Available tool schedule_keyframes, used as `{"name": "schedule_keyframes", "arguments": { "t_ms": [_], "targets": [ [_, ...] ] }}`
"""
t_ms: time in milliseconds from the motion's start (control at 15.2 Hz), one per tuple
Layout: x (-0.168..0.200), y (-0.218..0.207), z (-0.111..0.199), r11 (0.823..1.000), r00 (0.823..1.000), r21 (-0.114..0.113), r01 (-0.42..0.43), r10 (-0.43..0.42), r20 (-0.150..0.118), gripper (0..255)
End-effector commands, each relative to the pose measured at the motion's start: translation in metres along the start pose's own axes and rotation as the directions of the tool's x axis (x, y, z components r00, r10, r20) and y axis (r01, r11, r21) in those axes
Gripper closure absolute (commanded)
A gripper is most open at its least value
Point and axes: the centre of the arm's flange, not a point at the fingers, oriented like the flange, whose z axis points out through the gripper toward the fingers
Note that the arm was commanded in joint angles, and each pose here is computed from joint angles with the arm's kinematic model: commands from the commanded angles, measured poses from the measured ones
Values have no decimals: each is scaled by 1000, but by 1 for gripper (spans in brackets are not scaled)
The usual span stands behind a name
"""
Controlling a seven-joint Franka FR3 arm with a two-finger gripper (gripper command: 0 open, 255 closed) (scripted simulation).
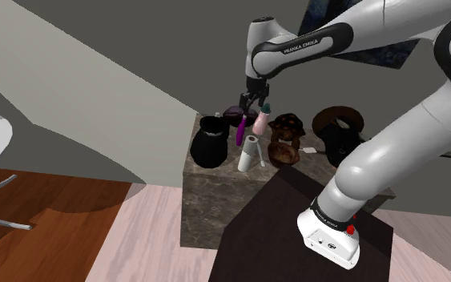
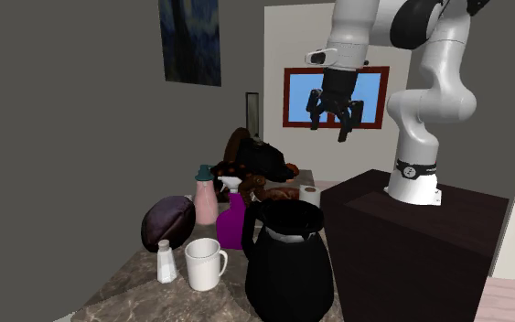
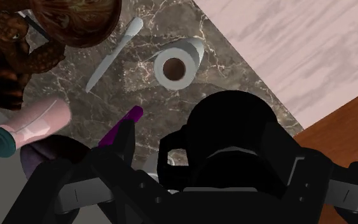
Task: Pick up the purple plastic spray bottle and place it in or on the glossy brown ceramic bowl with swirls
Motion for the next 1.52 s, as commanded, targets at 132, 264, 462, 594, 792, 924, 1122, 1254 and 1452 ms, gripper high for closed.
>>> {"name": "schedule_keyframes", "arguments": {
  "t_ms": [132,264,462,594,792,924,1122,1254,1452],
  "targets": [
    [35,22,35,997,998,-23,-68,67,-14,0],
    [51,33,51,994,995,-34,-101,100,-21,0],
    [75,51,74,987,988,-51,-151,150,-32,0],
    [90,64,89,981,982,-61,-184,182,-40,0],
    [112,84,112,969,972,-76,-234,230,-52,0],
    [127,99,126,960,963,-86,-266,262,-61,0],
    [146,120,146,945,949,-100,-312,305,-73,0],
    [146,122,157,945,949,-100,-312,305,-73,0],
    [147,124,172,945,949,-100,-312,305,-73,0]
  ]
}}
